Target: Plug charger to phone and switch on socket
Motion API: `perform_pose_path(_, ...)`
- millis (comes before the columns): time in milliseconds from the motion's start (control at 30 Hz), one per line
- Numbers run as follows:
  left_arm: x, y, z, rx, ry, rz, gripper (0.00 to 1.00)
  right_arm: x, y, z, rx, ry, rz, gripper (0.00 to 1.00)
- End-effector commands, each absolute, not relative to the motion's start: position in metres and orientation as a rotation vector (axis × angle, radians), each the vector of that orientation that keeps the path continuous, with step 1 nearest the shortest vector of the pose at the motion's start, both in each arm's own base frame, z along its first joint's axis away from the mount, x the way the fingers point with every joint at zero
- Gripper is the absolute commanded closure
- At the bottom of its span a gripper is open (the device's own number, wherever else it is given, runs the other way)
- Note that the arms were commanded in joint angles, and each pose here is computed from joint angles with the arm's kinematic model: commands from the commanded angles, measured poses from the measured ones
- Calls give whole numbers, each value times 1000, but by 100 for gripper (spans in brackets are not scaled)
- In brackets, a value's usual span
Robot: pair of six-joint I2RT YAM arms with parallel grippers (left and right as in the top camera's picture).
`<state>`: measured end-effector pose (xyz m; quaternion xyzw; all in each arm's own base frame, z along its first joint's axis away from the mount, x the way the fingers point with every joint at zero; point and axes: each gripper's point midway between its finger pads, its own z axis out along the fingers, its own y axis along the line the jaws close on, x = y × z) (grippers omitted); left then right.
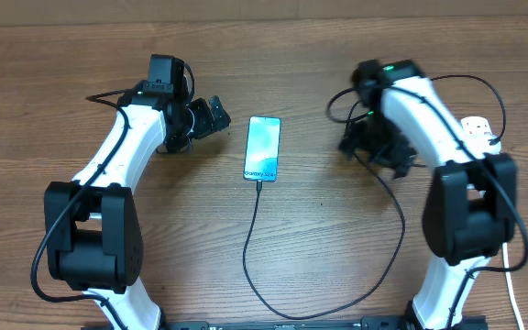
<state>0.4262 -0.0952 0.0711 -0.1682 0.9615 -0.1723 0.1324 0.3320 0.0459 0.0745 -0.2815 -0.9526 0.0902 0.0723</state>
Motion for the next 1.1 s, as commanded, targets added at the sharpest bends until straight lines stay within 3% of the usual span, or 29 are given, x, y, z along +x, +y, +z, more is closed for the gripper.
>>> perform_pose_path(0,427,-93,80,-454,2771,-479,0,345,-6,106,-1038,-2918,374,0)
perform_pose_path(700,427,-93,80,-454,2771,-479,0,308,-239,104,-1891,-2582,368,0)
perform_pose_path(1067,427,-93,80,-454,2771,-479,0,308,-275,73,-1913,-2620,363,0)
